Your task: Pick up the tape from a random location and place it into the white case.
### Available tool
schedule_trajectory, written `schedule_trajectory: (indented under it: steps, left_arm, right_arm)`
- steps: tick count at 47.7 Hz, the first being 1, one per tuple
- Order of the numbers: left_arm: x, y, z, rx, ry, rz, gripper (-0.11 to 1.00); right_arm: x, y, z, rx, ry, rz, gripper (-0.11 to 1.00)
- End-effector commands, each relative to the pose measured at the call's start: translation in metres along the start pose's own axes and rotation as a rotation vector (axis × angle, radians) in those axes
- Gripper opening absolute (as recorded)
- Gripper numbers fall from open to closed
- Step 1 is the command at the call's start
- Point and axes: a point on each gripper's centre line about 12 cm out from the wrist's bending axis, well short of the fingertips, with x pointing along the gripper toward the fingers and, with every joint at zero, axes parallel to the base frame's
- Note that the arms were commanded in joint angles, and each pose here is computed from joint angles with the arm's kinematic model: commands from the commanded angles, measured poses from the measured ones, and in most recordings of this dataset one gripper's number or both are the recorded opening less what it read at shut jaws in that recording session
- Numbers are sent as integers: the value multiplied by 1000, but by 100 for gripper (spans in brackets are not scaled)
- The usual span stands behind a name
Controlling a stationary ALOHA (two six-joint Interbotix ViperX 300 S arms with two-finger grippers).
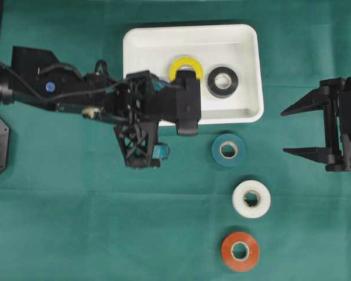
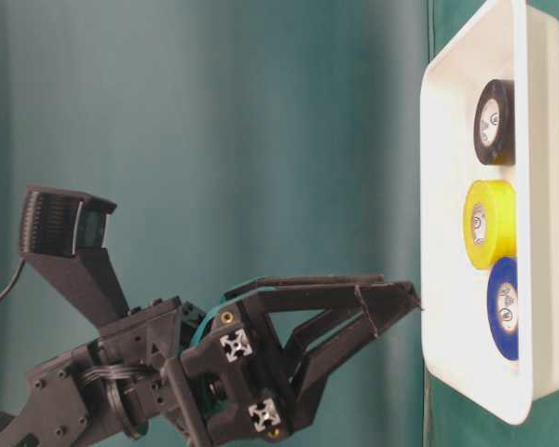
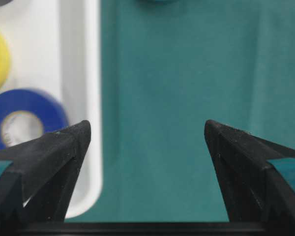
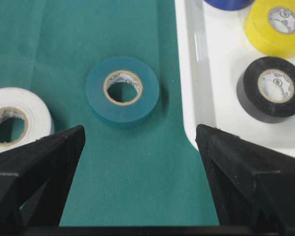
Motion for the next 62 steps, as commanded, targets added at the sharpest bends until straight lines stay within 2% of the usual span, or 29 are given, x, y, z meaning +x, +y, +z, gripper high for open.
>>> schedule_trajectory:
  steps: [1, 21, 30, 44, 62]
  left_arm:
    - [-14, -6, 8, 9, -54, -8, 96]
    - [-16, -8, 8, 20, -78, -12, 96]
    - [-31, -8, 2, 21, -115, -13, 96]
    - [-71, -7, -13, 18, -336, -15, 96]
    - [-112, -4, -51, 13, -560, -15, 96]
  right_arm:
    - [-1, 0, 10, 4, -28, 0, 88]
    - [-1, 0, 12, 2, -31, 0, 88]
    - [-2, 0, 15, 2, -31, -1, 88]
    - [-3, 0, 18, -2, -37, -2, 88]
    - [-7, 1, 36, -40, -87, -6, 88]
